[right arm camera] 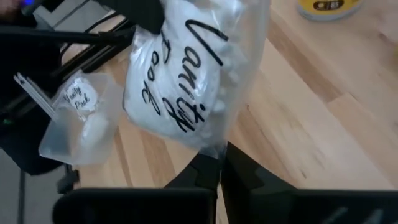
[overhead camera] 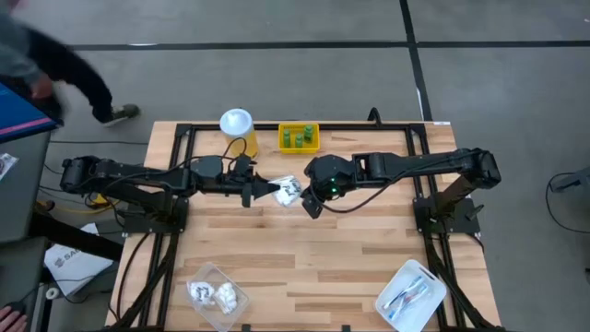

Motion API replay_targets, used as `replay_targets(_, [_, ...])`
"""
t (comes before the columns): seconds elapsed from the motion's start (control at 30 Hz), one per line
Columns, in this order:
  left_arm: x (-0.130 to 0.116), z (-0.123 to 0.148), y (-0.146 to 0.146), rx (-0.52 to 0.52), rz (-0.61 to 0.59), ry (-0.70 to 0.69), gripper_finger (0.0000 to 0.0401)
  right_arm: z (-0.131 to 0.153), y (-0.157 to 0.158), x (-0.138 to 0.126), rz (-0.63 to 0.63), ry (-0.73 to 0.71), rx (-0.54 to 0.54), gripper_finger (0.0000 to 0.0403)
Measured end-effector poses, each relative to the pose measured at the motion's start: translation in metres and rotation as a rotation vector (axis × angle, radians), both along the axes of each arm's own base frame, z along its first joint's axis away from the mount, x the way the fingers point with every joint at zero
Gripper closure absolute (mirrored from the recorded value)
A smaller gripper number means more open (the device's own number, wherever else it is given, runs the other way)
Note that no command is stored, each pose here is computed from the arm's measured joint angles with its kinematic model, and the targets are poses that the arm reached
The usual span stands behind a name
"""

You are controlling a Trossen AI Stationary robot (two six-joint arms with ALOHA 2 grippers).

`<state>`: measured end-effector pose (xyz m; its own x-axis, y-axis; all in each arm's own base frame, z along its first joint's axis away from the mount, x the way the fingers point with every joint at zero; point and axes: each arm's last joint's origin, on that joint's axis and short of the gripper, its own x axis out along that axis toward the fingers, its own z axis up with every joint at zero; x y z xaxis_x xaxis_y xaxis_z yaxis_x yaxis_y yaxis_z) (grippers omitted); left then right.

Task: Pick & Place Travel size toiletries
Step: Put the white cotton pack into the transparent bin

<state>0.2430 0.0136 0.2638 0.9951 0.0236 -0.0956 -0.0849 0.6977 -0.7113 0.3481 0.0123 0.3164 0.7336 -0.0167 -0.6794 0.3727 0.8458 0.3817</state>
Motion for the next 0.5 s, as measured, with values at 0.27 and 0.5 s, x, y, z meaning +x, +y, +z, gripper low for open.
replay_targets(0.27, [-0.002,0.004,-0.003,-0.006,-0.073,-0.026,0.037,-0.002,0.002,-0.004,0.12,0.037,-0.015,0.0341])
replay_targets(0.5, [-0.01,0.011,-0.02,-0.081,-0.368,-0.042,0.0377,-0.009,0.007,-0.021,0.211,0.209,0.099,0.0283])
